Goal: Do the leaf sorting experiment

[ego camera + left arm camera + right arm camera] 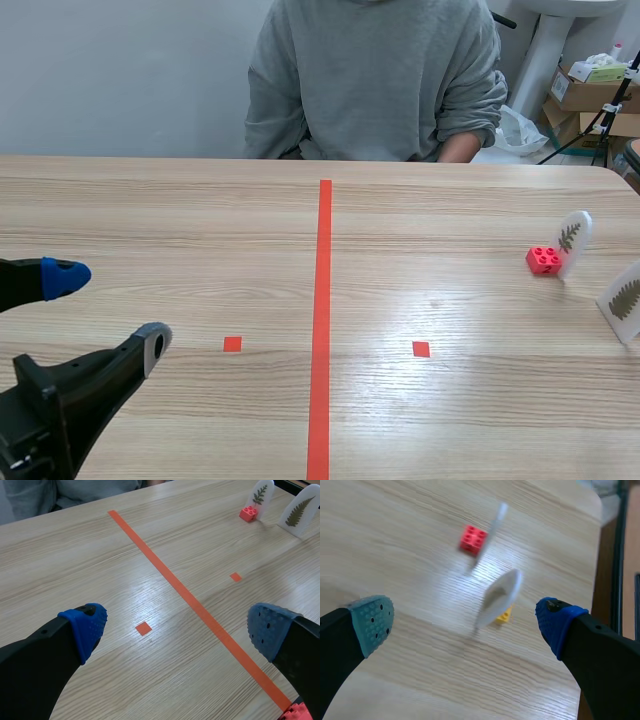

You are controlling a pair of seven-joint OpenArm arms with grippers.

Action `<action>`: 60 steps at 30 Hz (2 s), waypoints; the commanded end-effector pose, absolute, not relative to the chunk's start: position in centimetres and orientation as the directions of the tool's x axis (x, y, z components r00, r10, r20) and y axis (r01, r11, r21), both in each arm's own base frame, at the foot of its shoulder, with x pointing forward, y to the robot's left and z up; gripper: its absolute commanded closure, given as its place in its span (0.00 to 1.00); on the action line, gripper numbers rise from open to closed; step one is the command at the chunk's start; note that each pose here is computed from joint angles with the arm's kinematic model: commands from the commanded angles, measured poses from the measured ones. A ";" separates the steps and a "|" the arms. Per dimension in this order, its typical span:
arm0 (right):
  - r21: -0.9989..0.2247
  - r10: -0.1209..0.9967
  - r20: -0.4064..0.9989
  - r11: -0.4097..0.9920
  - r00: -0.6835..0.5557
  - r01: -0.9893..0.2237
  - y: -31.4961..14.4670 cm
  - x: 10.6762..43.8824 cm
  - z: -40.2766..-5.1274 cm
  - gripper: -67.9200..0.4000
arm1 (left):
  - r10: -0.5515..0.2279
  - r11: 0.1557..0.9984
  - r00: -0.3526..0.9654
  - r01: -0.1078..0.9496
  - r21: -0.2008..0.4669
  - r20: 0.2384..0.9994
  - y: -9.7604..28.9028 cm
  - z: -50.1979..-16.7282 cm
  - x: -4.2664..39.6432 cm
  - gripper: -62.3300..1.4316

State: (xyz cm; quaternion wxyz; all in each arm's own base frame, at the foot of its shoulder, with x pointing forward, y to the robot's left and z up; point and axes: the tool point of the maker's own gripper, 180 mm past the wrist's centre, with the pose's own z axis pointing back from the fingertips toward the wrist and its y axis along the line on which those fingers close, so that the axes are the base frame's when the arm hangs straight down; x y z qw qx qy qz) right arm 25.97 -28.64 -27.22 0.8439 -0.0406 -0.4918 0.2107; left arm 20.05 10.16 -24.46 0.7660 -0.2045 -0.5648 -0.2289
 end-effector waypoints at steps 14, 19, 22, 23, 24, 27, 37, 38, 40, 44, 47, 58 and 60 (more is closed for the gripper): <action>-0.146 0.401 0.860 0.787 0.317 -0.600 -17.0 22.9 -25.4 0.14 | -0.103 0.812 0.190 0.584 -0.028 0.976 9.9 -22.6 21.3 0.03; -0.077 0.409 0.848 0.723 0.336 -0.686 -13.2 21.9 -27.1 0.14 | -0.104 0.812 0.190 0.584 -0.027 0.976 9.9 -22.6 21.3 0.03; -0.069 0.430 0.836 0.698 0.340 -0.713 -12.2 21.7 -27.6 0.15 | -0.104 0.812 0.190 0.584 -0.027 0.976 9.9 -22.6 21.3 0.03; -0.070 0.435 0.834 0.693 0.339 -0.717 -12.1 21.7 -27.7 0.15 | -0.104 0.812 0.190 0.584 -0.027 0.976 9.9 -22.6 21.3 0.03; -0.073 0.437 0.834 0.691 0.336 -0.719 -12.0 21.8 -27.7 0.15 | -0.104 0.812 0.190 0.584 -0.027 0.976 9.9 -22.6 21.3 0.03; -0.084 0.445 0.834 0.688 0.327 -0.720 -12.0 22.1 -27.5 0.15 | -0.107 0.812 0.193 0.583 -0.027 0.975 9.9 -22.7 21.2 0.03; -0.100 0.450 0.837 0.686 0.312 -0.721 -12.2 22.5 -27.0 0.15 | -0.108 0.812 0.192 0.584 -0.025 0.975 9.9 -22.7 21.3 0.03; -0.100 0.448 0.839 0.686 0.310 -0.721 -12.2 22.5 -27.0 0.15 | -0.108 0.812 0.192 0.584 -0.025 0.975 9.9 -22.7 21.3 0.03; -0.100 0.446 0.841 0.686 0.307 -0.721 -12.2 22.5 -26.9 0.15 | -0.108 0.812 0.192 0.584 -0.025 0.975 9.9 -22.7 21.3 0.03; -0.100 0.443 0.843 0.687 0.305 -0.720 -12.1 22.6 -26.9 0.15 | -0.108 0.812 0.192 0.584 -0.025 0.975 9.9 -22.7 21.3 0.03; -0.097 0.439 0.844 0.689 0.307 -0.719 -12.1 22.6 -26.9 0.15 | -0.108 0.812 0.192 0.584 -0.025 0.975 9.9 -22.7 21.3 0.03; -0.097 0.433 0.850 0.689 0.300 -0.719 -12.0 22.6 -26.7 0.15 | -0.108 0.812 0.192 0.584 -0.025 0.975 9.9 -22.7 21.3 0.03; -0.097 0.433 0.850 0.689 0.300 -0.719 -12.0 22.6 -26.7 0.15 | -0.108 0.812 0.192 0.584 -0.025 0.975 9.9 -22.7 21.3 0.03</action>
